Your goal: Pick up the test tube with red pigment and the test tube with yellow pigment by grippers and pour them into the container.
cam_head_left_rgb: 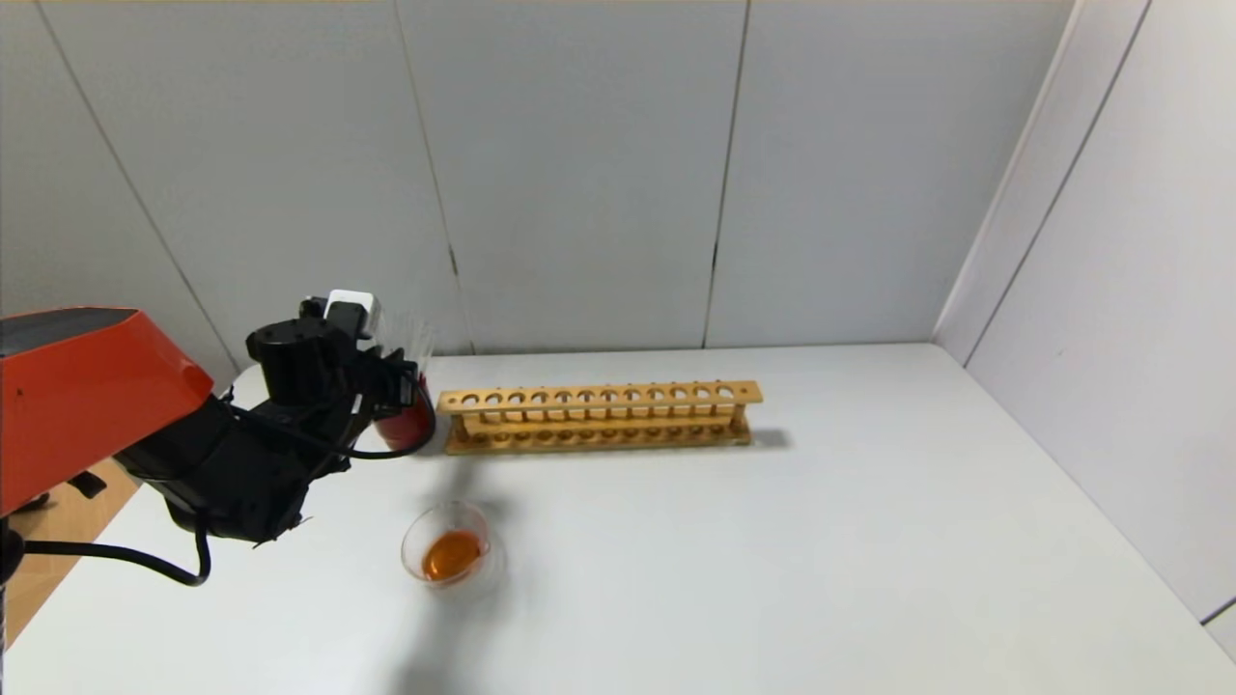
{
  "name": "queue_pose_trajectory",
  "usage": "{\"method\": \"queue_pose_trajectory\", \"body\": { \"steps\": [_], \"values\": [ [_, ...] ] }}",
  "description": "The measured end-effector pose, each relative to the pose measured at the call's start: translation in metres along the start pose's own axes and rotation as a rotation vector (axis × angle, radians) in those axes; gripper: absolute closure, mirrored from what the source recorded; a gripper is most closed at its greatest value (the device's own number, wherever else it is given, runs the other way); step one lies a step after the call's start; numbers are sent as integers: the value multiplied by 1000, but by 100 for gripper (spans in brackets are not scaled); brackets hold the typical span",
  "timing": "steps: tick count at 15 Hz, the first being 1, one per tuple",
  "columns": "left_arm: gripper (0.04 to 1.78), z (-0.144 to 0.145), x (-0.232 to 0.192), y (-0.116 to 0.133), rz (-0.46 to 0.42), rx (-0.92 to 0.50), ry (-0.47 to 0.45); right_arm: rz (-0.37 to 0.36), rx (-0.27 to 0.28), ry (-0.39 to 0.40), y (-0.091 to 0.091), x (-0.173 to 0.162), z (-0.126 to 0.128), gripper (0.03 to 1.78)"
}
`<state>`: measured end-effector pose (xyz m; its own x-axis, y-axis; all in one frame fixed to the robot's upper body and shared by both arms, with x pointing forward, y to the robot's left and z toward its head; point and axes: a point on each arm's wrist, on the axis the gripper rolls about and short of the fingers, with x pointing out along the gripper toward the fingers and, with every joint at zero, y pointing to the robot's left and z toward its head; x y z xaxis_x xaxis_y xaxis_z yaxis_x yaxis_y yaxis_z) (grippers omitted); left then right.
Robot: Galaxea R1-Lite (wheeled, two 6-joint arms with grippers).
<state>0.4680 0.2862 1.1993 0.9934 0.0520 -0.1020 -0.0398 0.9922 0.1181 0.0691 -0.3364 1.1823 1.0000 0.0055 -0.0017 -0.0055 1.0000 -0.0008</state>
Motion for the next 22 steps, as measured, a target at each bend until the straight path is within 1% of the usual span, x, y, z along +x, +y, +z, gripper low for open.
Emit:
{"method": "queue_pose_trajectory", "body": {
  "steps": [2, 6, 8, 10, 11, 14, 16, 17, 19, 22],
  "values": [
    [151, -1, -3, 1, 2, -6, -20, 0, 0, 0, 0, 0, 0, 6],
    [150, -5, -9, 3, -2, -2, -4, 0, 0, 0, 0, 0, 0, 6],
    [144, -4, -10, 3, -3, -3, -9, 0, 0, 0, 0, 0, 0, 6],
    [127, -2, -10, 3, 0, -5, -18, 0, 0, 0, 0, 0, 0, 6],
    [114, 1, -10, 3, 0, -5, -24, 0, 0, 0, 0, 0, 0, 6],
    [62, 9, -10, 4, 1, -7, -45, 0, 0, 0, 0, 0, 0, 6],
    [34, 18, -11, 5, 6, -7, -67, 0, 0, 0, 0, 0, 0, 6],
    [24, 25, -12, 6, 8, -8, -81, 0, 0, 0, 0, 0, 0, 6],
    [10, 46, -18, 10, 12, -10, -103, 0, 0, 0, 0, 0, 0, 6],
    [7, 92, -41, 18, 24, -13, -132, 0, 0, 0, 0, 0, 0, 6]
  ]
}}
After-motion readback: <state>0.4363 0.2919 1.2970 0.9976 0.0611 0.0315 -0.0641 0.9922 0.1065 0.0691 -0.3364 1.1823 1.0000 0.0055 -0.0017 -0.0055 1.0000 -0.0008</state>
